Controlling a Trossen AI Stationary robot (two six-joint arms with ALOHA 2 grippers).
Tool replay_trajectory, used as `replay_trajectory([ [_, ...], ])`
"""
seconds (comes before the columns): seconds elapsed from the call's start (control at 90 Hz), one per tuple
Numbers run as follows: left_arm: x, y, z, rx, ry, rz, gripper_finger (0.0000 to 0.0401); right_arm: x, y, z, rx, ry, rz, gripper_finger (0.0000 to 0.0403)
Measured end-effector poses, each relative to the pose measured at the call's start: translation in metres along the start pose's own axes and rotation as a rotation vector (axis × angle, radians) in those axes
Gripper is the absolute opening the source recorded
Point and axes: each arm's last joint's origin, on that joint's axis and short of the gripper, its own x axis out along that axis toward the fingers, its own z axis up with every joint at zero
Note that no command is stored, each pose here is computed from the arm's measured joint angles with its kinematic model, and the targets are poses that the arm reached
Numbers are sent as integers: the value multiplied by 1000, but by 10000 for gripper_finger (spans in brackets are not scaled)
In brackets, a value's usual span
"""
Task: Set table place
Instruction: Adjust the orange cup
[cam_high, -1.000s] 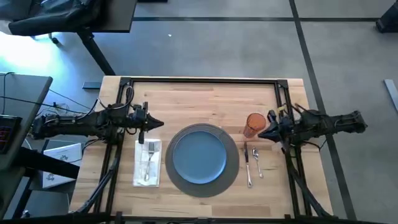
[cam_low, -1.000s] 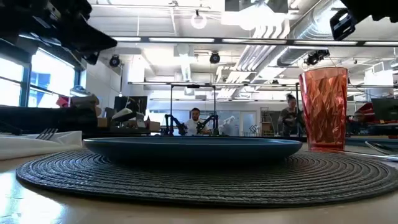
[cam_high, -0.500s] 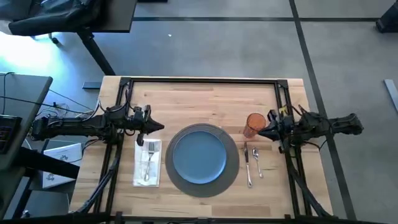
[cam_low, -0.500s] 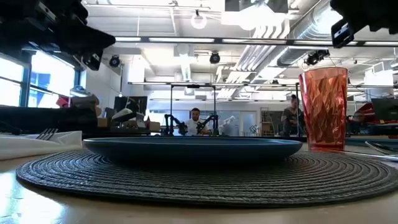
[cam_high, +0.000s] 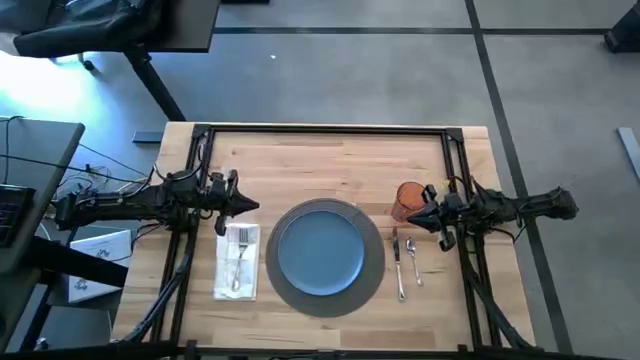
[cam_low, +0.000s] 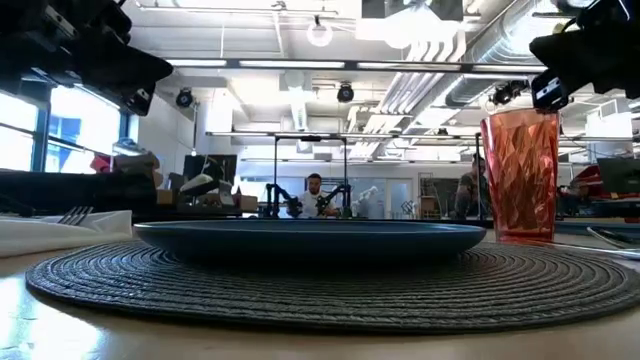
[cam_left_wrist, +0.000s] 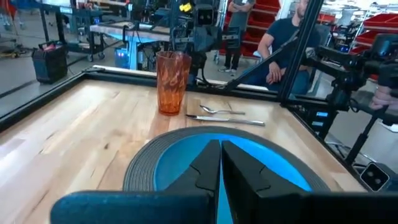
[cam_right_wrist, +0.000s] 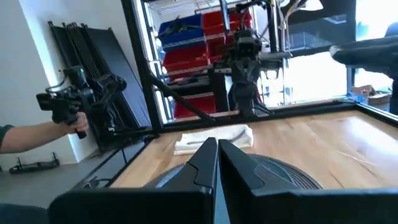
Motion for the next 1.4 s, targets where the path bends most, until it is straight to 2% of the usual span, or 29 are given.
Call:
replay_trajectory([
  [0.311,-10,-1,1,13,-26,40,1,-2,-5,-1,-13,-10,-161,0],
  [0.511,-16,-3,-2,11,-14,13,1,-2,-5,-3,-11,9,-164,0],
  [0.667,-23,-5,2,17,-77,-16,1,-2,-5,-4,-10,19,-163,0],
  [1.211,-27,-6,2,3,-85,-20,1,-2,-4,-4,-4,16,-129,0],
  [1.4,-27,-6,2,8,-84,-23,1,-2,-4,-3,-53,12,-129,0],
])
